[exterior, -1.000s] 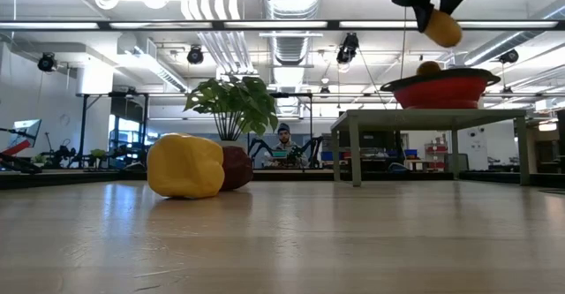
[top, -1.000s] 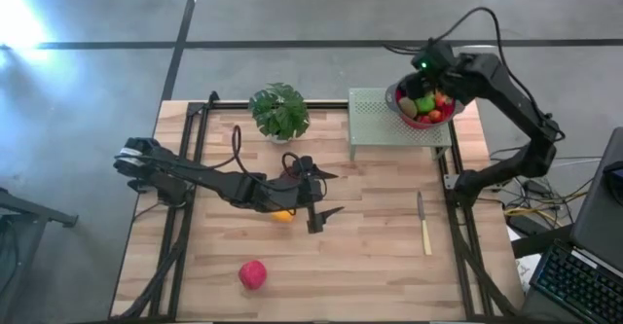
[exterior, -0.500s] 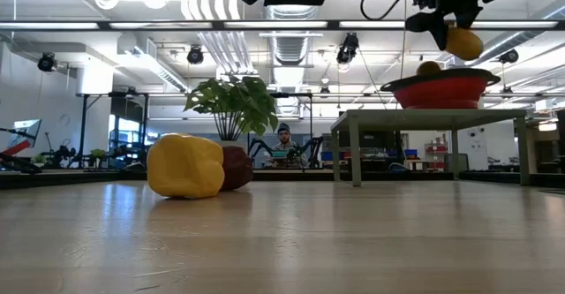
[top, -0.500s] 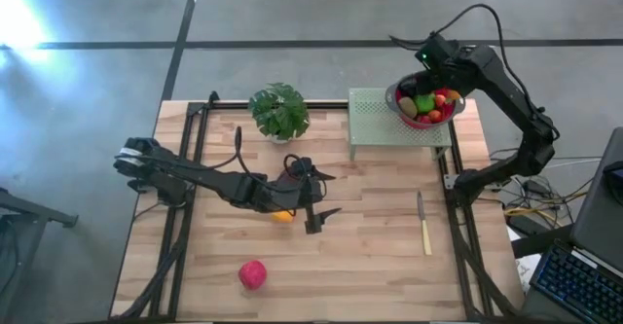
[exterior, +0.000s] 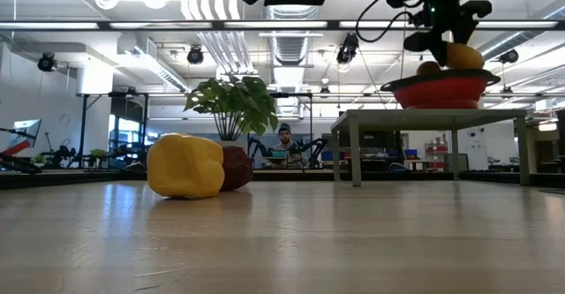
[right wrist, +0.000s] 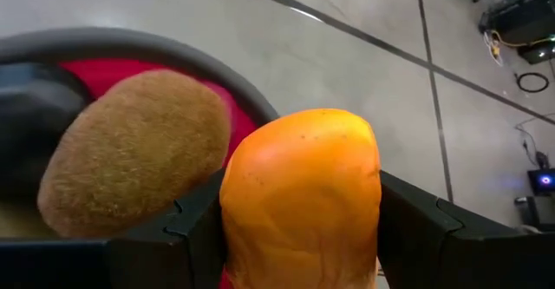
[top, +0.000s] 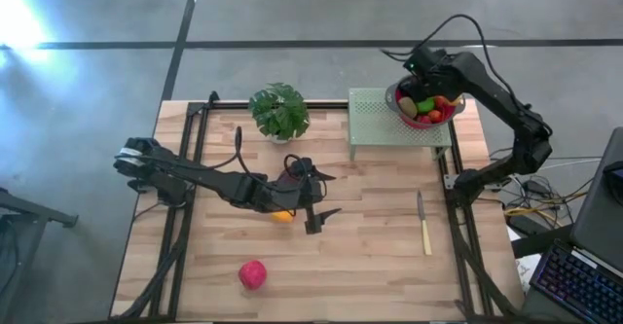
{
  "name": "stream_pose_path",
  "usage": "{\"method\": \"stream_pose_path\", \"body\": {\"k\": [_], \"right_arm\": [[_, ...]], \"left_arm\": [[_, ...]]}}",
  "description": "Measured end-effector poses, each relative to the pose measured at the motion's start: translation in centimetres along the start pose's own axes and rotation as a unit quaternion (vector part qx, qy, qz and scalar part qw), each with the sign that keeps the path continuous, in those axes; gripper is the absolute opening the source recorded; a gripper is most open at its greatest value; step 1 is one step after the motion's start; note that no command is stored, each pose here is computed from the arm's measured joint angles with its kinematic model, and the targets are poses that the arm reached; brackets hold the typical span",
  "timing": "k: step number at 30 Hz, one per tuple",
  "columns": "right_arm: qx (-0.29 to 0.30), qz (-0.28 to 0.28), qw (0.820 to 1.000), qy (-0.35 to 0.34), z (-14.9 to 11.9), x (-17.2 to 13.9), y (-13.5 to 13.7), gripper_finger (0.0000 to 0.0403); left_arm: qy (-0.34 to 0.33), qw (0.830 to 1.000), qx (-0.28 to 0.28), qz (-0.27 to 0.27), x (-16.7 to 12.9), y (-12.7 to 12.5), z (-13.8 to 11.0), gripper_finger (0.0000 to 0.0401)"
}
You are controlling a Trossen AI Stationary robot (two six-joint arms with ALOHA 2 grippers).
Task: Pick & Place Fruit
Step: Put the yellow mango into the red strainer bowl on the shelf
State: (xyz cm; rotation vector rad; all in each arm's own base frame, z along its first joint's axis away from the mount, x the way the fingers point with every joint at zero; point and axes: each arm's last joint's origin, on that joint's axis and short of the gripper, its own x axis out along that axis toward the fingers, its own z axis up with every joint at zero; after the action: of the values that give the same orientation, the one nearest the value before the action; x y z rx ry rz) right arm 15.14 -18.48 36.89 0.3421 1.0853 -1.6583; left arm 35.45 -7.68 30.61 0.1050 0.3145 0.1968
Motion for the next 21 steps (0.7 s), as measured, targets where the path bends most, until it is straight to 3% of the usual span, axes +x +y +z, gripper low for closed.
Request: {"method": "stream_pose_path", "body": {"k": [8, 21], "right_arm": [[-0.012, -0.004, 1.000, 0.008, -0.42, 0.68, 0.51, 0.0226], [-0.029, -0.005, 1.000, 0.008, -0.56, 0.92, 0.69, 0.0285]], "left_arm": [[-0.001, 1.000, 0.000, 0.000, 0.00, 0.00, 0.02, 0.0390], [-0.001, 1.000, 0.000, 0.000, 0.01, 0.01, 0.03, 0.0390]]}}
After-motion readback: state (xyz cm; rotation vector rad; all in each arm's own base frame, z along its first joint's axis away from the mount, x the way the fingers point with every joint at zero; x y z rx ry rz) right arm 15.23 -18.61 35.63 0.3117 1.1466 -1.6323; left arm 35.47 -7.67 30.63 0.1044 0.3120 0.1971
